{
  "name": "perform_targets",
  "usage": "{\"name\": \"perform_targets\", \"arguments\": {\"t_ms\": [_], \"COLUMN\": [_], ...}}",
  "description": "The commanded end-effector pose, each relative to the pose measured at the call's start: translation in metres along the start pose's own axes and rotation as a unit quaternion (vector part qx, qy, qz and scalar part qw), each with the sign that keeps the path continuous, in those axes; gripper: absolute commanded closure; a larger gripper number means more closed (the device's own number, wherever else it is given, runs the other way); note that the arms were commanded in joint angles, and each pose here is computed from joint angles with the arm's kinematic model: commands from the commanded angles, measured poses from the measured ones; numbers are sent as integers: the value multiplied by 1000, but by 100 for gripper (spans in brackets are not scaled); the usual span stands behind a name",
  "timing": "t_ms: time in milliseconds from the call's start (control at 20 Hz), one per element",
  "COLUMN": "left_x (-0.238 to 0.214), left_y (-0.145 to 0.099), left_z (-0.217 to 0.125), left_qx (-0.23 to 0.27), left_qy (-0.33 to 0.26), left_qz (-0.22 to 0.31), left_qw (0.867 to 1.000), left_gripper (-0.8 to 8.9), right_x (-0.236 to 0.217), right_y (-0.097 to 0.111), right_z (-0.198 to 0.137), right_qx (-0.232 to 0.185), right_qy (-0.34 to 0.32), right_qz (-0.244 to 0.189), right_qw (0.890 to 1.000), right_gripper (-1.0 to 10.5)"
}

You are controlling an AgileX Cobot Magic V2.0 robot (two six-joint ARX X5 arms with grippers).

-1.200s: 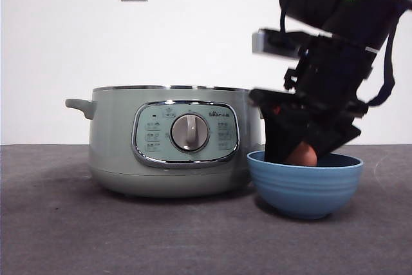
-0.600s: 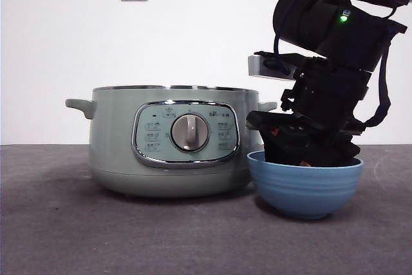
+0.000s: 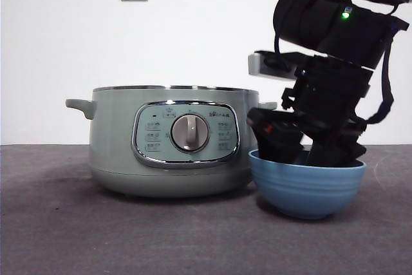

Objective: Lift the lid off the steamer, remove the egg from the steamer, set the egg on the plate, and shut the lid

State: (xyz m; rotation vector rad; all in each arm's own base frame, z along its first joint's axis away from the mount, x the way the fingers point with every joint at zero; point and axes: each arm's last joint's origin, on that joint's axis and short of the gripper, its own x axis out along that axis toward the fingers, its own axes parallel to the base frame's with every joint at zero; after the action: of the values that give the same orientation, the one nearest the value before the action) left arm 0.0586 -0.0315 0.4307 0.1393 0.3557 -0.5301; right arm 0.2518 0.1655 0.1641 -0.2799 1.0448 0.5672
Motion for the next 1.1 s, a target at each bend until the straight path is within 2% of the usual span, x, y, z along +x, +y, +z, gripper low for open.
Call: {"name": "perform_targets", "arguments": {"t_ms": [50, 250, 400, 500, 650, 850, 1100], "left_x": [-8, -6, 7, 24, 54, 104, 179], "left_y": [0, 0, 1, 1, 2, 4, 7], "left_z": [7, 8, 15, 22, 31, 42, 42], "left_qx": [7, 7, 9, 9, 8, 5, 2], "left_qy": [-40, -40, -40, -38, -24, -16, 19], "left_qz": [0, 0, -3, -31, -41, -65, -72], "left_qw": [999, 999, 999, 999, 999, 998, 997], "left_gripper": [822, 822, 822, 822, 822, 822, 822], "right_x": [6, -11, -53, -93, -150, -212, -253], "right_y": [1, 2, 3, 5, 8, 11, 13], "right_z": [-6, -2, 3, 1, -12, -45, -80], "right_qx": [1, 0, -3, -5, 6, 12, 33], "right_qy": [16, -9, -68, -121, -202, -294, -366], "right_qz": [5, 4, -3, -3, 1, 6, 18], "right_qw": [1000, 1000, 998, 993, 979, 956, 930], "right_gripper": [528, 528, 528, 528, 528, 528, 528]}}
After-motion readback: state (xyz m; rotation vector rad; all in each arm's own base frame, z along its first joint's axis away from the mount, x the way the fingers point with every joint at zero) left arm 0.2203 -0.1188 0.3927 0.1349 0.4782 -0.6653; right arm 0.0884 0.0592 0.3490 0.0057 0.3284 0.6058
